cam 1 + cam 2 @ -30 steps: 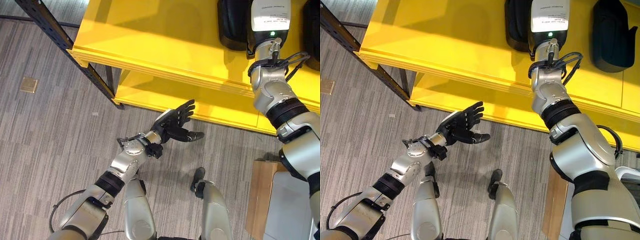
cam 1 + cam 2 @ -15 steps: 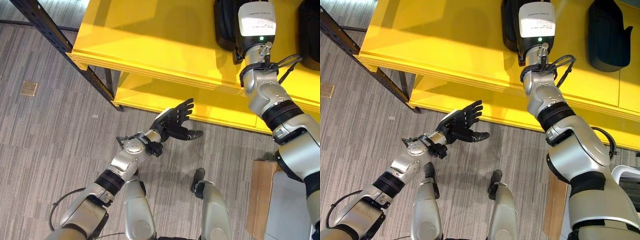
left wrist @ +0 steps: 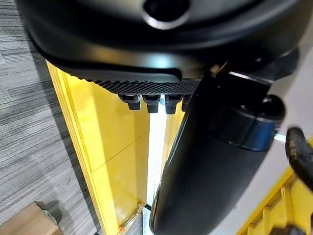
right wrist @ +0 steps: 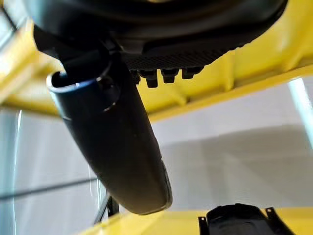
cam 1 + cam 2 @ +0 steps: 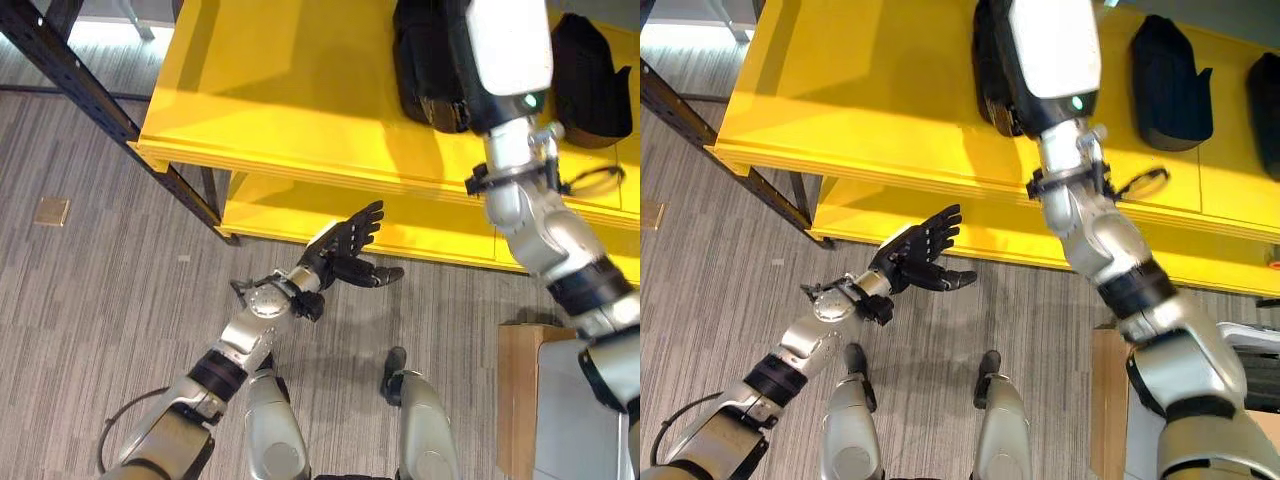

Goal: Move parts from the plastic box to the shelf.

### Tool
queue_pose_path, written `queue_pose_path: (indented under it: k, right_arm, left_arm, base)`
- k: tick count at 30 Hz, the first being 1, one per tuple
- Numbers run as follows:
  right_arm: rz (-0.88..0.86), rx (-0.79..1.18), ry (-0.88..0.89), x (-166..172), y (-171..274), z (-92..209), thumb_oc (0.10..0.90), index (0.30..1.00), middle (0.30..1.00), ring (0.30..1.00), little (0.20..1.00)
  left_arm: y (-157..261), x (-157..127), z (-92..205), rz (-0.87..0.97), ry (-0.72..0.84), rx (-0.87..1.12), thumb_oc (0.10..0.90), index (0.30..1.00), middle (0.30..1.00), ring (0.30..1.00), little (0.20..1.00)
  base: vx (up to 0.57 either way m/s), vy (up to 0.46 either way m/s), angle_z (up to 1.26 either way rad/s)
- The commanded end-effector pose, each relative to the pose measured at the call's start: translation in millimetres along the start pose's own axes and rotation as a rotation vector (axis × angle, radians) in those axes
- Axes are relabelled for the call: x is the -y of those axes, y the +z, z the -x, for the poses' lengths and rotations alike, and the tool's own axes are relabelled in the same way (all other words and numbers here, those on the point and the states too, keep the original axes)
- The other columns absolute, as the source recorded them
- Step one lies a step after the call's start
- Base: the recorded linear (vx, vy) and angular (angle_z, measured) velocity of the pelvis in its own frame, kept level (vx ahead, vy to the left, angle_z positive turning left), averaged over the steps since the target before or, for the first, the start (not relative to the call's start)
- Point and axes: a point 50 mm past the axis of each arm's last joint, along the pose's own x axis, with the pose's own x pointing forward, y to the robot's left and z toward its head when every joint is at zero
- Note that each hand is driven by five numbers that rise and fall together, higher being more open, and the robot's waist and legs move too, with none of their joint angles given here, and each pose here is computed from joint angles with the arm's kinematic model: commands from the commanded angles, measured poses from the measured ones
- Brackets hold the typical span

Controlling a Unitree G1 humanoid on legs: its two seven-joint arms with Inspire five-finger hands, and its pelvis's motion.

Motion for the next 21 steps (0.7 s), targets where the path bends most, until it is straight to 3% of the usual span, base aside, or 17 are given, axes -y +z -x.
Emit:
queue_pose_path:
  k: [1,3,8,11,21]
  right_arm:
    - [-0.022,0.139,-0.194,42.9,9.4,2.0,0.9,1.0,1.0,1.0,1.0]
    - [-0.037,0.151,-0.169,44.9,10.3,19.2,0.9,1.0,1.0,1.0,1.0]
    - [-0.13,0.029,-0.001,72.3,-13.5,93.0,0.9,1.0,1.0,1.0,1.0]
    - [-0.153,-0.042,0.003,86.4,-21.9,115.7,0.9,1.0,1.0,1.0,1.0]
    - [-0.196,-0.267,0.077,93.9,-35.6,142.9,0.9,1.0,1.0,1.0,1.0]
  left_arm:
    - [26.1,21.6,4.8,0.014,-0.017,0.239,0.9,1.0,1.0,1.0,1.0]
    - [19.9,15.5,13.1,0.012,0.031,0.238,0.9,1.0,1.0,1.0,1.0]
    - [-1.4,-12.1,107.7,0.031,-0.02,0.202,0.9,1.0,1.0,1.0,1.0]
    - [3.5,-24.9,147.0,0.047,-0.036,0.169,0.9,1.0,1.0,1.0,1.0]
    - [10.4,-33.9,182.9,0.058,0.009,0.105,0.9,1.0,1.0,1.0,1.0]
  base:
    - [0.14,0.168,-0.12]
    - [0.11,0.124,-0.14]
    - [0.08,0.142,-0.13]
    - [0.03,0.128,0.14]
    - [0.0,0.087,0.04]
